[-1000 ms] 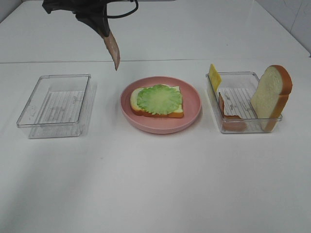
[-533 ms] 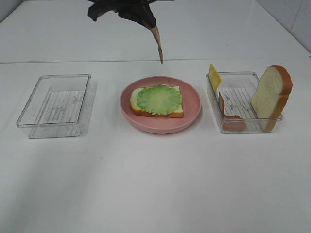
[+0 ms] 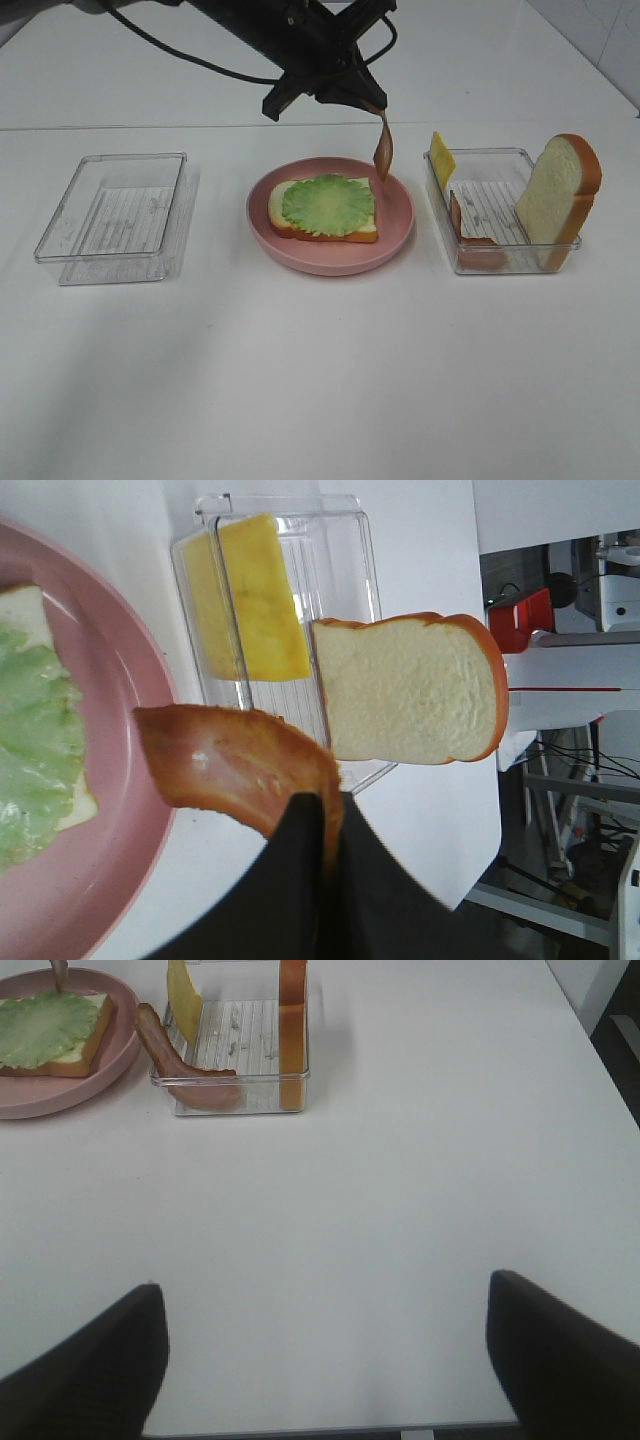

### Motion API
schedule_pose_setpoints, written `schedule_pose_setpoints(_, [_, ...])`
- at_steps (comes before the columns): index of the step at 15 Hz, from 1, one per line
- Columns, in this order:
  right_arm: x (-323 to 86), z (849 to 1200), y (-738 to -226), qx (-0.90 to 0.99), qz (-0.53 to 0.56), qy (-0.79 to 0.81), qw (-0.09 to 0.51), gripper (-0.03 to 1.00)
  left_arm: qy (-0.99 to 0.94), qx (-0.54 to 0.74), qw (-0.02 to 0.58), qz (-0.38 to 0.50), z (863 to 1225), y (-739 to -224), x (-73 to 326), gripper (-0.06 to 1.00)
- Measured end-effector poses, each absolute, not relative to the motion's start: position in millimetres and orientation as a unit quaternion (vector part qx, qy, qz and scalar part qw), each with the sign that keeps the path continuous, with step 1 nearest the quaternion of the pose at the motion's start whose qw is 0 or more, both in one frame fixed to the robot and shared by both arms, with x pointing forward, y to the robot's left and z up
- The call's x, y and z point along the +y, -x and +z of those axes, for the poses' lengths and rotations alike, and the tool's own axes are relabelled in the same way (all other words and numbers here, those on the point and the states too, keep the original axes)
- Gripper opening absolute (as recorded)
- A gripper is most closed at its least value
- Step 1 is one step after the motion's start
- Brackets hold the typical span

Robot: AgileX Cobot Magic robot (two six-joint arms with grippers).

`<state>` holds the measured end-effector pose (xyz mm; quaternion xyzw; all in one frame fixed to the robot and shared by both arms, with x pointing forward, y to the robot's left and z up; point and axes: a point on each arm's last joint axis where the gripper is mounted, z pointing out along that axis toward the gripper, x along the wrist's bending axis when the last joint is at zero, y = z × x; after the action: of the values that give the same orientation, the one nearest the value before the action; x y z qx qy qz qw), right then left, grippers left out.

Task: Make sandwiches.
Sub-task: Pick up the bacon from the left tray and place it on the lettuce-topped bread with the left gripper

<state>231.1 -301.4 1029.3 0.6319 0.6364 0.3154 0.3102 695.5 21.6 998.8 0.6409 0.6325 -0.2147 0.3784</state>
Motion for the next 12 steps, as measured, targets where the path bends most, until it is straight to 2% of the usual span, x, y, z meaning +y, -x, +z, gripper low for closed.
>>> schedule_pose_setpoints(2, [-301, 1029, -231, 0.636, 0.315, -0.632, 0.31, 0.84, -0.627, 0.638, 0.376, -0.242, 976, -700, 16, 0.0])
schedule_pose_setpoints(7, [-301, 1029, -231, 0.636, 0.315, -0.632, 0.31, 0.84, -0.625, 0.652, 0.351, -0.247, 938, -704, 14, 0.0])
schedule_pose_setpoints(10, [-301, 1029, -231, 0.636, 0.315, -0.632, 0.31, 0.84, -0.638, 0.655, 0.333, -0.229, 933, -705, 20, 0.0])
schedule_pose_setpoints(12, [-301, 1029, -231, 0.636, 0.315, -0.632, 0.31, 0.84, -0.655, 0.663, 0.301, -0.203, 927, -707, 32, 0.0])
